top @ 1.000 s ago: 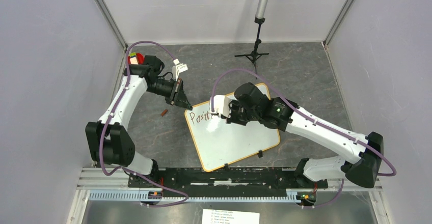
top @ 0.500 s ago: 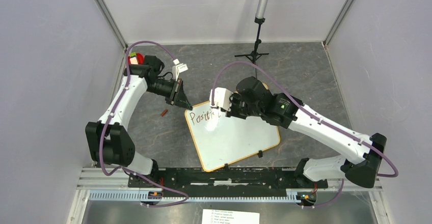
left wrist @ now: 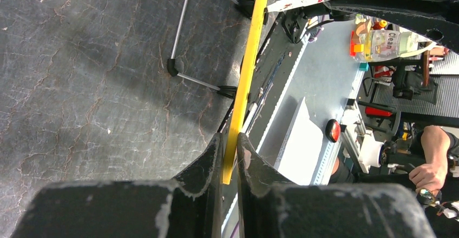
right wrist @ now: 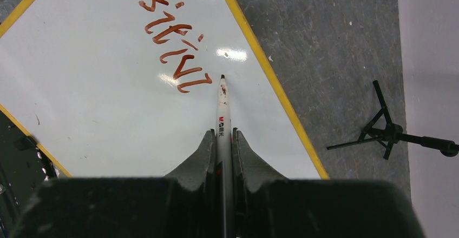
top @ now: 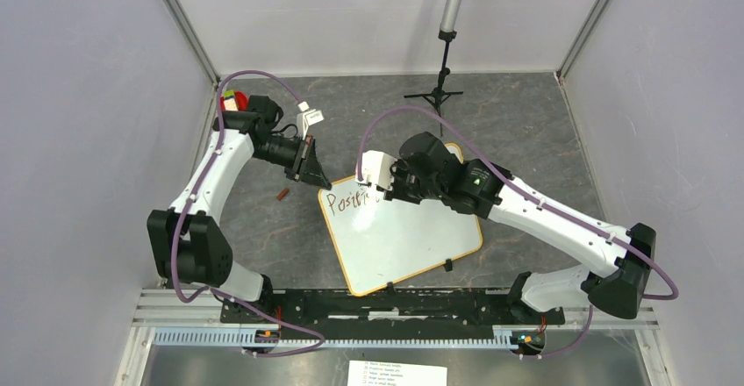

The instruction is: Write a sentence on the whiteboard

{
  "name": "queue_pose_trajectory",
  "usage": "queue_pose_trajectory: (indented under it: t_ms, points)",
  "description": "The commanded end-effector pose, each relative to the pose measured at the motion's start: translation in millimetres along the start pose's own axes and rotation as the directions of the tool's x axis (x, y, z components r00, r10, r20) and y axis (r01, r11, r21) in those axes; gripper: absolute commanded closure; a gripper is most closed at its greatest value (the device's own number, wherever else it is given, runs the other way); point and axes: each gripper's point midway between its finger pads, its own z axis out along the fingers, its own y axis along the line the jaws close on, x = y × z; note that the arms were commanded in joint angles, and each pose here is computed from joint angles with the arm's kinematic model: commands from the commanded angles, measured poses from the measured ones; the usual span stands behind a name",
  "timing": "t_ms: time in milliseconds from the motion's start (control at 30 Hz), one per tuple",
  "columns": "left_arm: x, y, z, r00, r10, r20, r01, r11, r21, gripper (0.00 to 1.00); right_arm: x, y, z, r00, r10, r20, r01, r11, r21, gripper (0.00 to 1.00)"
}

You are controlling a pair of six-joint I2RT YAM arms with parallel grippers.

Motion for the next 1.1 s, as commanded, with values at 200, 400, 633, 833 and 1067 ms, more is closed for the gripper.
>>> queue_pose_trajectory:
  t_ms: [200,400,633,833,1067]
  points:
    - [-1.9,-11.9,-2.6,1.0,0.007,0.021,-0.008,1.0,0.028,0.98,-6.8,-6.3,-1.4,1.0,-0.005,0.025,0.004,1.0,0.018,1.0]
    - [-2.7,-12.0,-2.7,1.0,0.009,0.022,-0.01,1.0,0.028,0.98,-30.7,1.4,-15.2,0.992,0.012,0.122,-0.006,0.999,-0.048,1.0]
    - [-3.2,-12.1,-2.9,1.0,0.01,0.022,-0.011,1.0,0.028,0.98,-37.3,0.9,-28.9,0.986,0.042,0.164,-0.033,0.998,-0.058,1.0]
    - [-3.8,-11.9,-3.0,1.0,0.014,0.023,-0.015,1.0,0.027,0.98,-30.7,-10.8,-37.6,0.98,0.084,0.179,-0.081,0.996,-0.026,1.0]
    - [-4.4,-10.9,-3.2,1.0,0.022,0.023,-0.022,0.999,0.023,0.98,-7.2,-24.0,-42.6,0.972,0.156,0.176,-0.158,0.987,-0.002,1.0]
